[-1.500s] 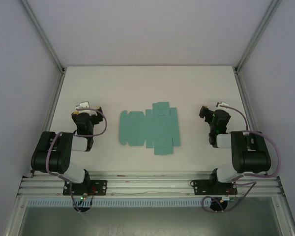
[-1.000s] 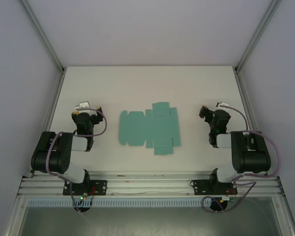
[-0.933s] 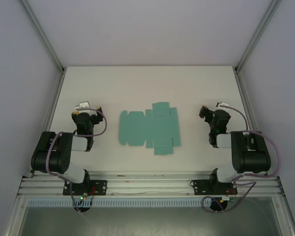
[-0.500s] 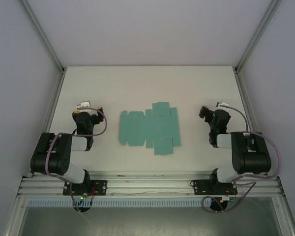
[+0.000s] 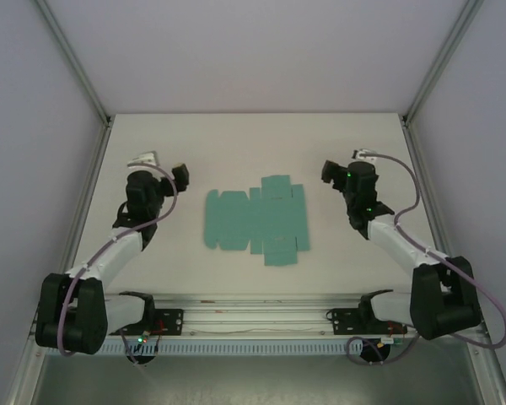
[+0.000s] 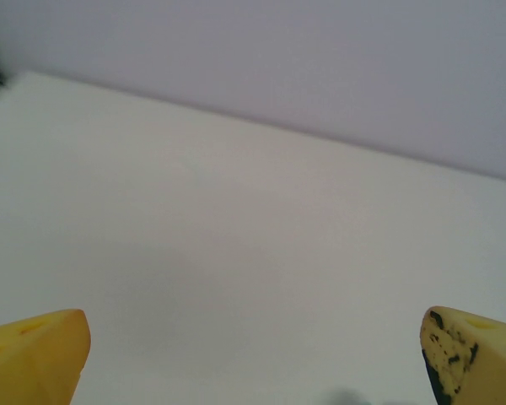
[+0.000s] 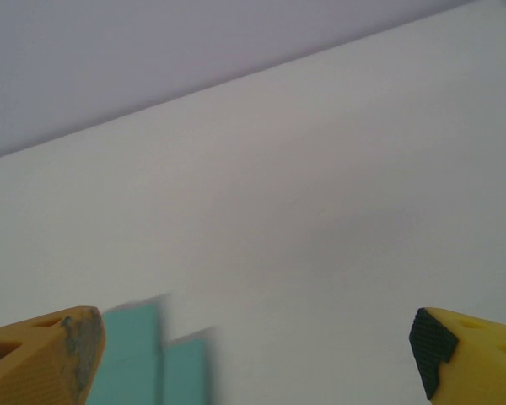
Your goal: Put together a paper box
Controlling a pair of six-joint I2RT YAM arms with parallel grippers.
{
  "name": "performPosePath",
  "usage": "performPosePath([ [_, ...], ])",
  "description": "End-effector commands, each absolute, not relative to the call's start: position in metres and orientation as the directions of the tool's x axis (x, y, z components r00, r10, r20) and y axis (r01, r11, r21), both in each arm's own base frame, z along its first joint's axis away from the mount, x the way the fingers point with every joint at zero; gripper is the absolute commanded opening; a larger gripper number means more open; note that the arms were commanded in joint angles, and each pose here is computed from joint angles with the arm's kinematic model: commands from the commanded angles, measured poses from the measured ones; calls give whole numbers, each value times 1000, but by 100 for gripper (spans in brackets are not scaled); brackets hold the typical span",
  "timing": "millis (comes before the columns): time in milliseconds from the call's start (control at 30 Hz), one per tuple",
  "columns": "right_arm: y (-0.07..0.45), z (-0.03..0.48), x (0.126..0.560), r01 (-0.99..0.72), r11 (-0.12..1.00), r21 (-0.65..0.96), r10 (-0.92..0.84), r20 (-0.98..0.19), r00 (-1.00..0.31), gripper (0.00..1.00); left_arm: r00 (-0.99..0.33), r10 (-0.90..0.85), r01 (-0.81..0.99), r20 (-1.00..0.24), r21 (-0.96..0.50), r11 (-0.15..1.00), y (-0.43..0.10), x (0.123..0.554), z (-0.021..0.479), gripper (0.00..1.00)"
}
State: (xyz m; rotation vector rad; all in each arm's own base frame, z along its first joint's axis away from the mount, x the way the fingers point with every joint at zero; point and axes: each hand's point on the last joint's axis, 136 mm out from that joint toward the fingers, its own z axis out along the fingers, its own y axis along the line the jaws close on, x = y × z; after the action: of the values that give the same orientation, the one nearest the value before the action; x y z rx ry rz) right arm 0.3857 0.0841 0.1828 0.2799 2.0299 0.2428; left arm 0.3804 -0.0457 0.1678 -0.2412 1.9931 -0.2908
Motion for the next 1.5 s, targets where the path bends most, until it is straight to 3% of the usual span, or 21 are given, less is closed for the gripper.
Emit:
performPosePath([
  [0, 130, 155, 364, 60, 900, 432, 373, -693, -617, 91, -615, -355, -43, -704, -419, 907, -73, 362, 130, 100],
  [233, 202, 100, 359, 1, 861, 508, 320, -540, -779, 79, -723, -308, -40, -619, -407, 912, -83, 350, 96, 100],
  [400, 206, 58, 358, 81, 857, 509, 346, -450, -824, 69, -775, -279, 6, -567, -448, 894, -98, 346, 80, 100],
  [700, 190, 15, 344, 157, 883, 443, 353, -405, -843, 69, -825, -310, 113, -473, -676, 728, -147, 353, 72, 100],
  [800, 188, 8, 342, 165, 888, 429, 350, -399, -848, 69, -841, -305, 135, -446, -720, 680, -158, 355, 73, 94],
  [1000, 188, 6, 342, 165, 881, 442, 359, -401, -843, 68, -842, -318, 152, -436, -757, 636, -165, 352, 73, 72],
  [1100, 190, 7, 343, 158, 874, 459, 362, -398, -843, 68, -835, -323, 167, -446, -764, 623, -166, 352, 74, 51],
  [1200, 190, 11, 346, 153, 865, 478, 369, -399, -840, 68, -830, -325, 169, -453, -760, 628, -166, 353, 76, 22],
  [1300, 191, 27, 352, 116, 853, 509, 363, -419, -832, 68, -812, -330, 194, -481, -756, 626, -165, 355, 86, 3],
  [1467, 184, 85, 368, 20, 816, 577, 361, -483, -798, 72, -763, -384, 260, -520, -790, 555, -171, 362, 135, 0],
])
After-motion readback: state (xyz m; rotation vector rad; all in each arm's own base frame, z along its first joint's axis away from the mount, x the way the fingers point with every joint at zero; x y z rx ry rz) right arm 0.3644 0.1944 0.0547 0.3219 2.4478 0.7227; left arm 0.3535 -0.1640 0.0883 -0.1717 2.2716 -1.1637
